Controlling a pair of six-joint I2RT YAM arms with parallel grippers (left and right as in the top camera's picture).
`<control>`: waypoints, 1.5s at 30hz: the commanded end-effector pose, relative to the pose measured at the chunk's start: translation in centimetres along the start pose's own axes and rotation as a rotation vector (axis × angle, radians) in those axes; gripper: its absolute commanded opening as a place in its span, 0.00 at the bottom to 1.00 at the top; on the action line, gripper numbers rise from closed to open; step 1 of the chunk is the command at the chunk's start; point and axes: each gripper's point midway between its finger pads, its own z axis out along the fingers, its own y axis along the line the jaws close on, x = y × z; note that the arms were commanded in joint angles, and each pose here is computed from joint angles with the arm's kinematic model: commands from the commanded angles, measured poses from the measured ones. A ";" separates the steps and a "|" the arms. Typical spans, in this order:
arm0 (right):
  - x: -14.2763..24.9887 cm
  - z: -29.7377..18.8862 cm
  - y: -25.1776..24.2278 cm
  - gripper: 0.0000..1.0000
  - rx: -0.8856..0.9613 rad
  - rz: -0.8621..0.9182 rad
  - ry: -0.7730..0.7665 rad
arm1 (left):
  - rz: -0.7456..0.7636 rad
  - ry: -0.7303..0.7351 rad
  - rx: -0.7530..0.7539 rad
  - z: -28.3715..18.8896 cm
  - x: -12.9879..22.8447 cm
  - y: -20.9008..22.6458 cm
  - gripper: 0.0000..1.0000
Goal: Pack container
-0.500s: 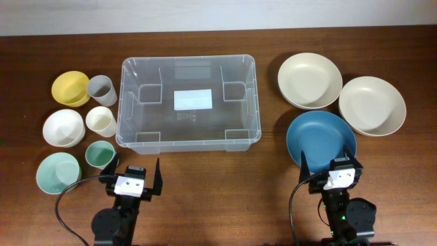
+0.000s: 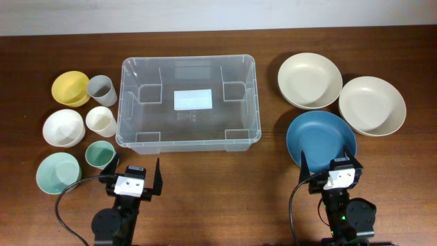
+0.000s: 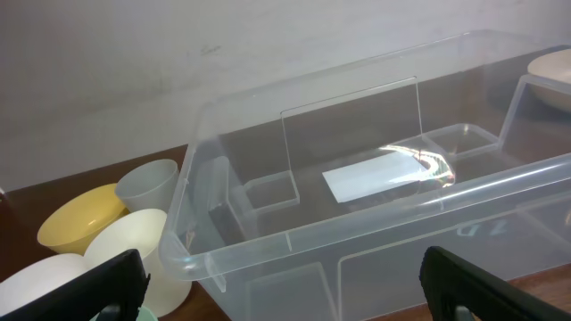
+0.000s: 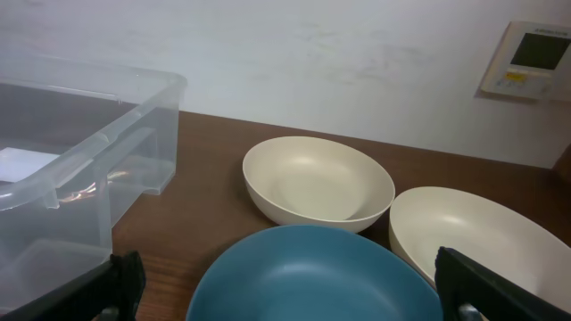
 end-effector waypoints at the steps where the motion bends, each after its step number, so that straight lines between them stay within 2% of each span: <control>1: 0.2 0.0 -0.1 0.99 0.004 0.001 -0.001 | 0.004 0.003 -0.001 0.0 0.2 0.0 1.00; 45: 0.1 0.0 0.2 0.99 -0.011 0.001 -0.004 | 0.004 0.003 -0.001 0.0 0.2 0.0 1.00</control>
